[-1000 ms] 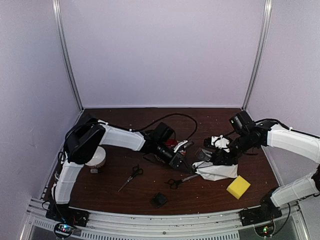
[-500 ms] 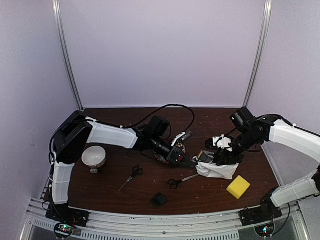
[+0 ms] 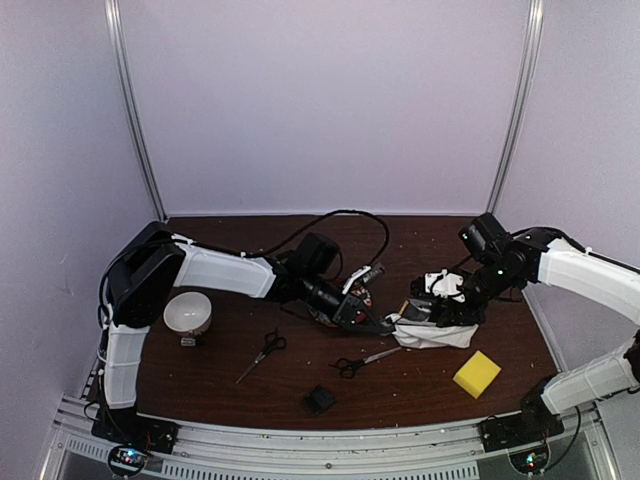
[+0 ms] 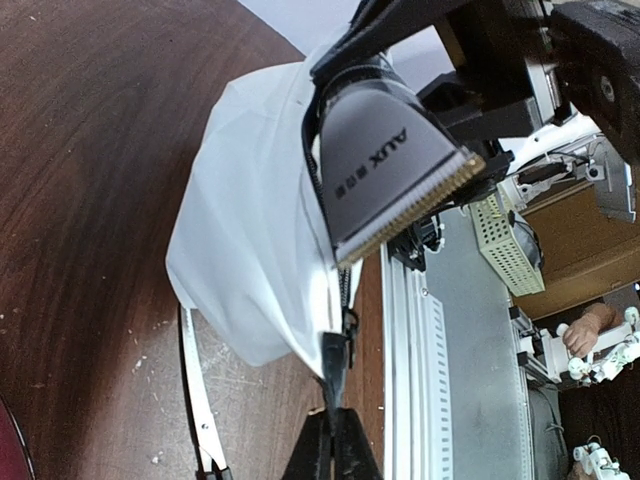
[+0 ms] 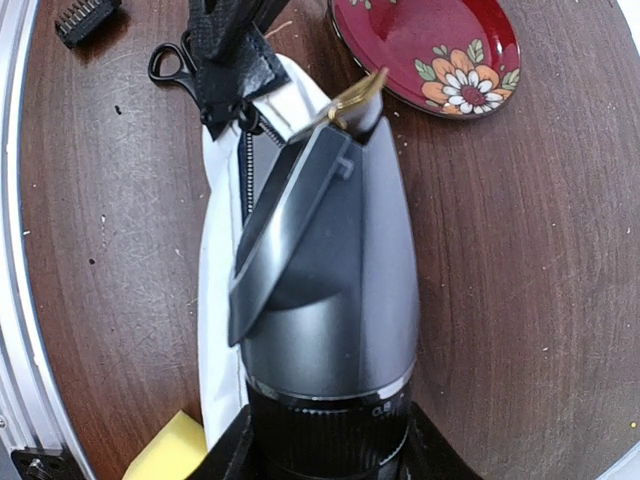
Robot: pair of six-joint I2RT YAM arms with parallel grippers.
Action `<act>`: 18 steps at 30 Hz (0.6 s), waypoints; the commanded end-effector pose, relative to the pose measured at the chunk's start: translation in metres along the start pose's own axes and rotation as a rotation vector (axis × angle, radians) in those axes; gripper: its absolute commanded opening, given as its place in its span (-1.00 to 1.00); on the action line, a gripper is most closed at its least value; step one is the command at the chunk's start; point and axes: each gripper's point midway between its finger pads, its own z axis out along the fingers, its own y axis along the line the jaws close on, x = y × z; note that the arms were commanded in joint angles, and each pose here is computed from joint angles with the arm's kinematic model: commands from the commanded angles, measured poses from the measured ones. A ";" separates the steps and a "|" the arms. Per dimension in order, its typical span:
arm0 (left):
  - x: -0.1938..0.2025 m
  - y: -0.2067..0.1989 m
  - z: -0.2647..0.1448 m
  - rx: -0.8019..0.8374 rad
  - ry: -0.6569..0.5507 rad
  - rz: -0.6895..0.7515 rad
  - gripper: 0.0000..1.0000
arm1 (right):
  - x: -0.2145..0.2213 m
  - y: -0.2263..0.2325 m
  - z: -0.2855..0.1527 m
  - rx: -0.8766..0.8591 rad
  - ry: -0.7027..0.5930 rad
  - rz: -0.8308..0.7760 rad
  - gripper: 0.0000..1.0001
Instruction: Sort the hair-cutting tools
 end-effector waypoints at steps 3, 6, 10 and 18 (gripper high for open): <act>-0.010 -0.015 -0.008 0.041 0.000 0.028 -1.00 | 0.000 -0.002 0.008 0.003 0.003 0.033 -0.29; -0.011 -0.015 -0.007 0.044 0.000 0.019 -1.00 | -0.005 -0.003 0.013 0.004 -0.027 0.044 -0.22; -0.011 -0.014 -0.006 0.049 -0.001 0.009 -1.00 | -0.016 -0.013 0.015 0.031 -0.069 0.097 -0.13; -0.010 -0.011 -0.005 0.042 0.004 -0.003 -1.00 | -0.030 -0.005 0.012 -0.027 -0.135 0.111 0.17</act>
